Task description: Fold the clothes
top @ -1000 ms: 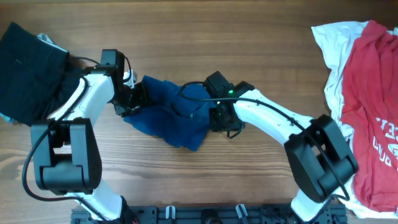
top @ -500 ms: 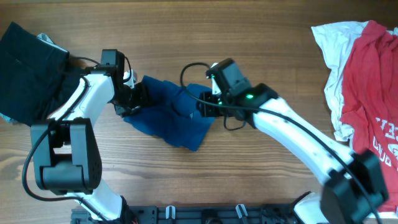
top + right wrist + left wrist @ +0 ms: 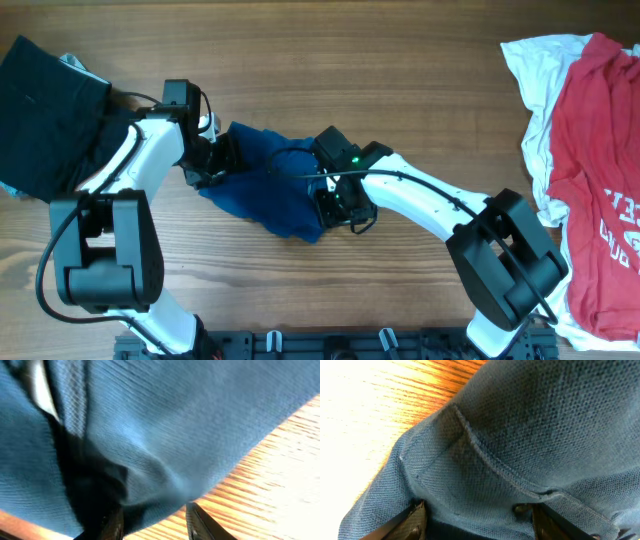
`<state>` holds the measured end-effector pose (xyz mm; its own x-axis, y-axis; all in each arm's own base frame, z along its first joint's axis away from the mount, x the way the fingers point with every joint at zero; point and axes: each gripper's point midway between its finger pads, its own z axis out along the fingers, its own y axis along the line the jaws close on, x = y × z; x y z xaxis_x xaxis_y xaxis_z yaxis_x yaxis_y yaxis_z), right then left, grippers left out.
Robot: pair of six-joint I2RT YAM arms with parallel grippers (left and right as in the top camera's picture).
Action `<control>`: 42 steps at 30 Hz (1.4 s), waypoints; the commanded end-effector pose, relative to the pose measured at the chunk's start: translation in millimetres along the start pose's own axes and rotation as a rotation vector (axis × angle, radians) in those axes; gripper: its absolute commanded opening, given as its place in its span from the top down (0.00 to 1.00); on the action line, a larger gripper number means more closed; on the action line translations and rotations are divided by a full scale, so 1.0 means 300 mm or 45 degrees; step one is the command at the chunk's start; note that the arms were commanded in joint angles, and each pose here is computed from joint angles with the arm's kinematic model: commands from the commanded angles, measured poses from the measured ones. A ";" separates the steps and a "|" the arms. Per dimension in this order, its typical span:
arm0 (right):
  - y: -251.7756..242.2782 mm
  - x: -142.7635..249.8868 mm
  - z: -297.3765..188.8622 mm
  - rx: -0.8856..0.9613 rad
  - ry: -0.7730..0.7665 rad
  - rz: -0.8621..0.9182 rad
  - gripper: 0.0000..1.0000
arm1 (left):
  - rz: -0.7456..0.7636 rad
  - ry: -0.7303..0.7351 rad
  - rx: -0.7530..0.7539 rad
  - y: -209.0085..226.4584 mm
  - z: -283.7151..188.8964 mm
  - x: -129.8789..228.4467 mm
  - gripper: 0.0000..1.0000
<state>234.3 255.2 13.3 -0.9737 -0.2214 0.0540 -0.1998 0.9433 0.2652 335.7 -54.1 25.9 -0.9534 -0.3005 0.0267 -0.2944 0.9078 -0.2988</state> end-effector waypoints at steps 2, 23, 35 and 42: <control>-0.043 -0.030 -0.043 0.086 -0.080 -0.011 0.61 | 0.009 0.029 -0.018 0.015 0.016 0.009 0.33; -0.001 -0.051 -0.391 -0.033 -0.420 -0.183 0.49 | -0.231 0.464 -0.106 0.095 -0.019 0.376 0.43; 0.157 0.028 -0.335 -0.241 -0.288 -0.380 0.50 | -0.007 -0.271 0.023 -0.014 -0.247 0.076 0.30; 0.213 0.042 -0.167 -0.296 -0.111 -0.313 0.55 | -0.041 -0.154 -0.042 0.033 -0.091 0.039 0.31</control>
<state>223.5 294.5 100.7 -0.8820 -0.4192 -0.2154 -0.4708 0.7629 0.4431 321.5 -46.1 76.3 -0.9219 -0.3602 -0.1428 -0.3018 0.8986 -0.3184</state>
